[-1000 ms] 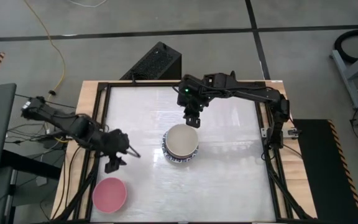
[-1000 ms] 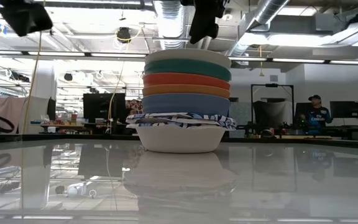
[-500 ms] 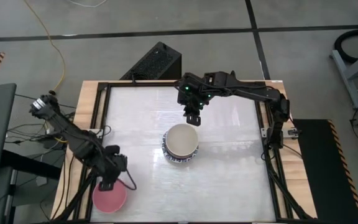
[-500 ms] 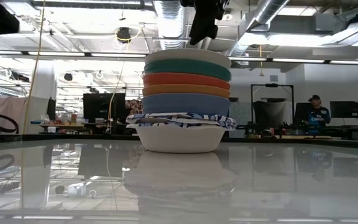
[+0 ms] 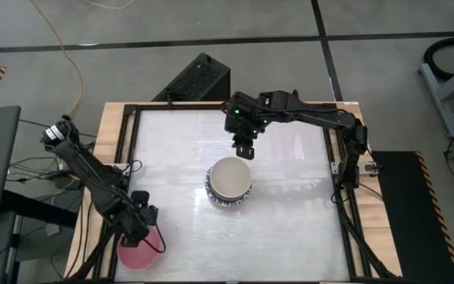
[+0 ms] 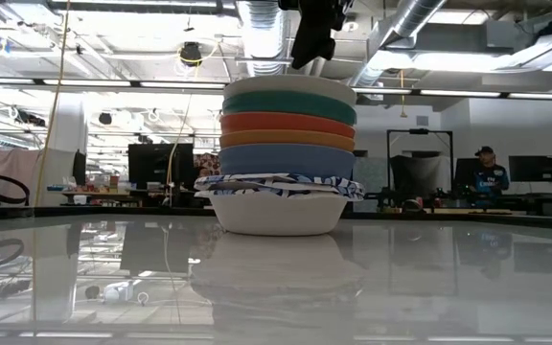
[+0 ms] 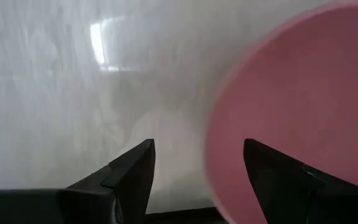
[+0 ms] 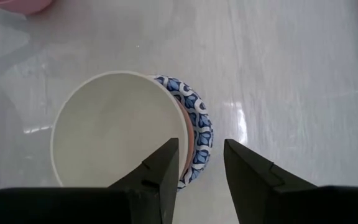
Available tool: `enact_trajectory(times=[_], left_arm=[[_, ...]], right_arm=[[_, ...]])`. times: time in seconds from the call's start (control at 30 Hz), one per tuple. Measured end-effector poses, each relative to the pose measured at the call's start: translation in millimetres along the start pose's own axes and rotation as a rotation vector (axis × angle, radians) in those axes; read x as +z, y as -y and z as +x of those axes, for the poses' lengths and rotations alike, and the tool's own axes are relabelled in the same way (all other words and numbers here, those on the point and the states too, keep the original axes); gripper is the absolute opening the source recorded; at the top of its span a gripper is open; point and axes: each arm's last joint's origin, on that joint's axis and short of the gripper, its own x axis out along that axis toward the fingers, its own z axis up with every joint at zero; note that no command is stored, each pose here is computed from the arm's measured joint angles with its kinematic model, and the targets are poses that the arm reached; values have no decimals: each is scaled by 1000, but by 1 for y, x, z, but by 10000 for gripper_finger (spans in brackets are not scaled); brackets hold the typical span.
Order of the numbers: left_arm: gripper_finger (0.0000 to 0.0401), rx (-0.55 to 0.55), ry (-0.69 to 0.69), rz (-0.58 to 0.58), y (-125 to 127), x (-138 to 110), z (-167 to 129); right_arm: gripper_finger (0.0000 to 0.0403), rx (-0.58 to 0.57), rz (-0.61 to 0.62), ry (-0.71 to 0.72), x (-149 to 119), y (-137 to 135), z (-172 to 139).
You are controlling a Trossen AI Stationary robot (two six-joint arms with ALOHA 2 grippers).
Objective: Nest bowls inside each other
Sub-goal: Stack the pink bowl on top of the white bowl
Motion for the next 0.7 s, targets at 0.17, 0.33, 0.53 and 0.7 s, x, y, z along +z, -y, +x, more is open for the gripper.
enact_trajectory(times=[0.17, 0.33, 0.53, 0.7], left_arm=[[227, 3, -20, -24, -8, -8, 19], [164, -59, -40, -21, -8, -9, 26], [21, -54, -27, -40, -10, -6, 26], [3, -4, 26, -168, -16, -1, 26]], right_arm=[[147, 2, 19, 0, 0, -1, 0], [147, 2, 35, -1, 0, -1, 0], [147, 2, 49, -1, 0, -1, 0], [147, 1, 79, -1, 0, 0, 0]])
